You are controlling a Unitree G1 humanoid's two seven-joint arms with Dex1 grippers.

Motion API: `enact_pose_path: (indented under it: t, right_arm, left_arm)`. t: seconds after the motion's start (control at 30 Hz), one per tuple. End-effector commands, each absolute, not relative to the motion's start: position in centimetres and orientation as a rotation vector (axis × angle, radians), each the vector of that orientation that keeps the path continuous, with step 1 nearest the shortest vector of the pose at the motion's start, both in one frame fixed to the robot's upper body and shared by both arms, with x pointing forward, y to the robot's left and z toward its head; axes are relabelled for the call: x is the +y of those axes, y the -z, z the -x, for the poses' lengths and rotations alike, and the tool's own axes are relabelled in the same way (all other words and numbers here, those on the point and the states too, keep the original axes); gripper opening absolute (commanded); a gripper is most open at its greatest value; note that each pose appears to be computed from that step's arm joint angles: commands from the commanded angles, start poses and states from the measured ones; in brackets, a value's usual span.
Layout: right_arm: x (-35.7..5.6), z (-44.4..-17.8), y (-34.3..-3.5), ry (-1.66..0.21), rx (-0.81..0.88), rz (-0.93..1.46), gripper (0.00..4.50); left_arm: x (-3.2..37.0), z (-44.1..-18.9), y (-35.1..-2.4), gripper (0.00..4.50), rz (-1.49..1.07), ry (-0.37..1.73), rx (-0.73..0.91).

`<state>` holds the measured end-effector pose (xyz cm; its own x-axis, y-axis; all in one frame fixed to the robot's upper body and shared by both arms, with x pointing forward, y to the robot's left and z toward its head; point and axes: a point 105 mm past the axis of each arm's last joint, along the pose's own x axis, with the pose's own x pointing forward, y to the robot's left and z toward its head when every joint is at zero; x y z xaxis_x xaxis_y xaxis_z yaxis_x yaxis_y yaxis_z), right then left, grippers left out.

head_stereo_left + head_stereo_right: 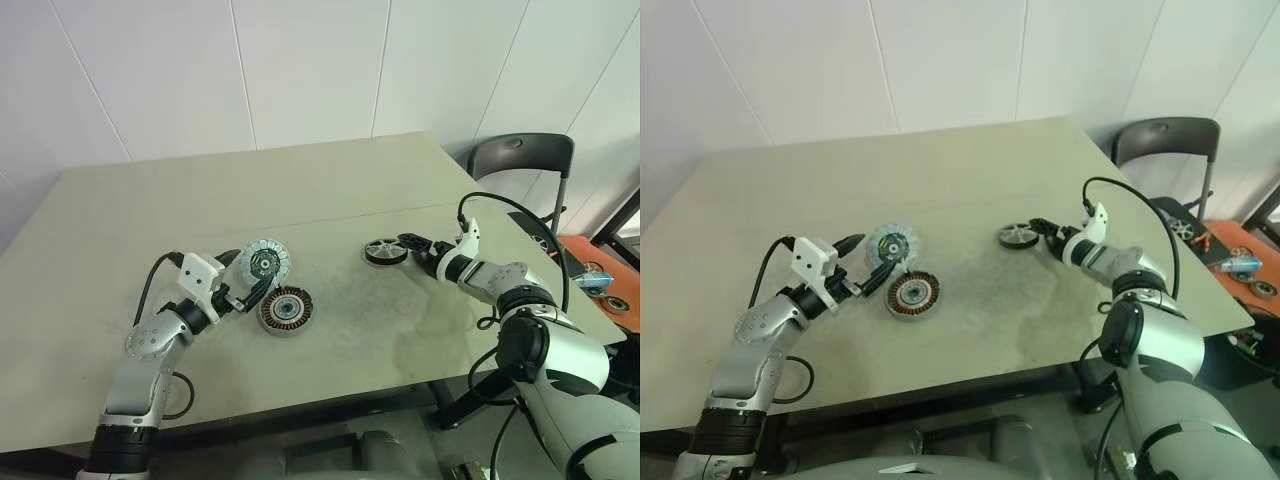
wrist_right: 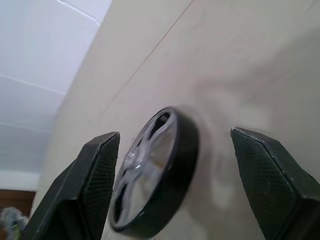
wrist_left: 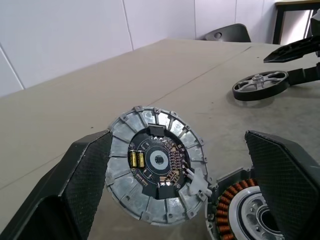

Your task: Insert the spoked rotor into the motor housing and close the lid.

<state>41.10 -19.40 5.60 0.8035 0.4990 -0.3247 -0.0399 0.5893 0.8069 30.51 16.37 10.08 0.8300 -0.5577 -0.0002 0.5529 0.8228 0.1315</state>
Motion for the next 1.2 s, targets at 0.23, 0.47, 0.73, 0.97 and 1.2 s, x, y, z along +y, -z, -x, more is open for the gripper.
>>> enact_pose_path:
  t: [0.23,0.47,0.73,0.97,1.2]
  right_arm:
    - [-15.2,-41.7,-7.4,-0.484,0.593,-0.916,2.73]
    - [-15.6,-41.9,-7.9,-0.495,0.562,-0.907,1.09]
    - [-11.1,-40.1,-11.7,-0.902,0.534,-0.947,1.09]
    - [-3.4,-35.0,-9.5,-1.254,0.721,-0.617,1.09]
    - [0.1,-32.5,-9.1,-1.395,0.788,-0.578,1.09]
  left_arm:
    - [16.7,-30.4,-11.4,4.50,-0.151,0.578,-0.095]
    - [17.0,-30.4,-11.5,4.50,-0.158,0.574,-0.097]
    - [18.0,-30.3,-11.9,4.50,-0.165,0.562,-0.100]
    - [19.8,-28.4,-11.2,4.50,-0.164,0.574,-0.034]
    - [21.3,-27.4,-11.1,4.50,-0.180,0.516,-0.007]
